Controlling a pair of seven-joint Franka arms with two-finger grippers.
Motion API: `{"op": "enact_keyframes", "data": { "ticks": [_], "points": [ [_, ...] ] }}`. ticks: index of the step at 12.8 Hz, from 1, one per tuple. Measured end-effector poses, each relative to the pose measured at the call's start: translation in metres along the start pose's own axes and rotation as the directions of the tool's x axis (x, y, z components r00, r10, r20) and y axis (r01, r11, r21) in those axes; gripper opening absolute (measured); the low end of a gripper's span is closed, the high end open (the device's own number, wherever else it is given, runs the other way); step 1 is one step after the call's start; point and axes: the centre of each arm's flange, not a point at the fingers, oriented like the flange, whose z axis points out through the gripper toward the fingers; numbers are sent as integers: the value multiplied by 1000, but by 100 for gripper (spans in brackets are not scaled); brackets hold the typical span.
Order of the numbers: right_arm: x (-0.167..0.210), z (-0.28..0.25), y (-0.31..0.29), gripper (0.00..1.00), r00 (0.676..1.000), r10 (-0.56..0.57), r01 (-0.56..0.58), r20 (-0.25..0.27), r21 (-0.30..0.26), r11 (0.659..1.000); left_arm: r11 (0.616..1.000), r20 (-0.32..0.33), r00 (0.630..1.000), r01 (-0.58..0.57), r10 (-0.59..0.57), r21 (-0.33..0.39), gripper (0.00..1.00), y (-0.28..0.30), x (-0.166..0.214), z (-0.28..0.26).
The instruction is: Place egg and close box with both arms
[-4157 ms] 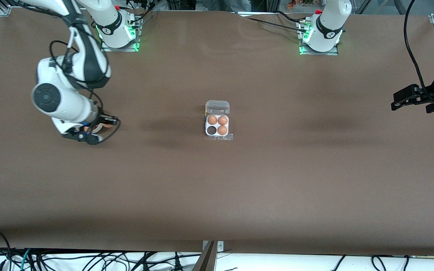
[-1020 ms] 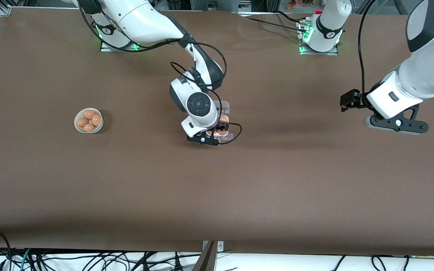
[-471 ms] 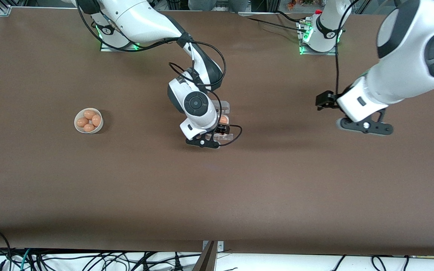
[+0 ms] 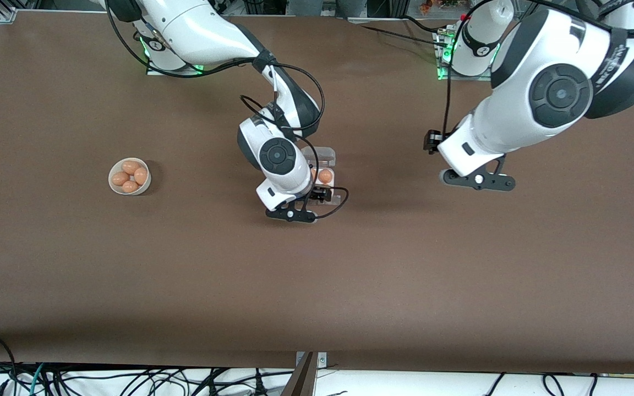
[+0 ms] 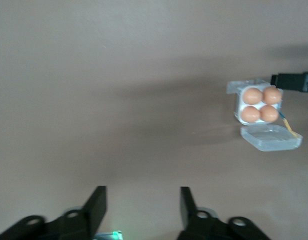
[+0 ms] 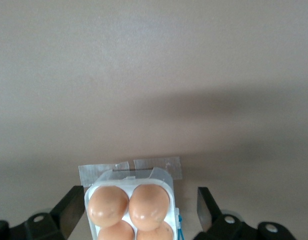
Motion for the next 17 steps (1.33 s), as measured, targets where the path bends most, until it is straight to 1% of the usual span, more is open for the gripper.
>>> {"op": "enact_keyframes", "data": {
  "ticks": [2, 3, 4, 5, 6, 7, 9, 10, 12, 13, 15, 17],
  "points": [
    [9, -3, 8, 100, 1000, 9, -9, -5, 1, 1000, 999, 41, 999, 34, -33, -20, 36, 19, 2, 17],
    [19, -5, 17, 100, 1000, 16, -16, -8, 2, 1000, 999, 61, 997, 52, -52, -10, 25, 32, 3, 29],
    [32, -8, 29, 100, 1000, 26, -26, -12, 4, 1000, 998, 79, 995, 65, -65, 3, 11, 47, 2, 41],
    [44, -11, 42, 100, 999, 46, -46, -17, 4, 999, 997, 98, 993, 70, -71, 16, 7, 64, 0, 54],
    [58, -14, 58, 100, 997, 68, -68, -32, -4, 998, 997, 123, 989, 77, -80, 22, 6, 81, -2, 69],
    [72, -19, 74, 100, 995, 83, -84, -52, -16, 996, 996, 147, 985, 89, -92, 25, 3, 96, -4, 81],
    [95, -34, 103, 100, 992, 91, -96, -89, -44, 994, 991, 187, 973, 130, -134, 30, 3, 114, -6, 101],
    [103, -43, 117, 100, 990, 104, -110, -95, -63, 992, 988, 205, 967, 150, -152, 27, 3, 119, -6, 108],
    [116, -62, 144, 100, 987, 126, -136, -103, -98, 986, 982, 253, 949, 189, -186, 15, 4, 133, -9, 123],
    [122, -72, 155, 100, 987, 119, -131, -108, -112, 985, 981, 274, 942, 195, -194, 23, 6, 146, -13, 135],
    [130, -95, 180, 100, 991, 80, -95, -103, -152, 984, 980, 300, 933, 188, -200, 70, 6, 178, -26, 164],
    [135, -127, 209, 100, 996, 40, -54, -78, -183, 982, 975, 328, 918, 196, -221, 109, 6, 203, -36, 195]
  ]
}}
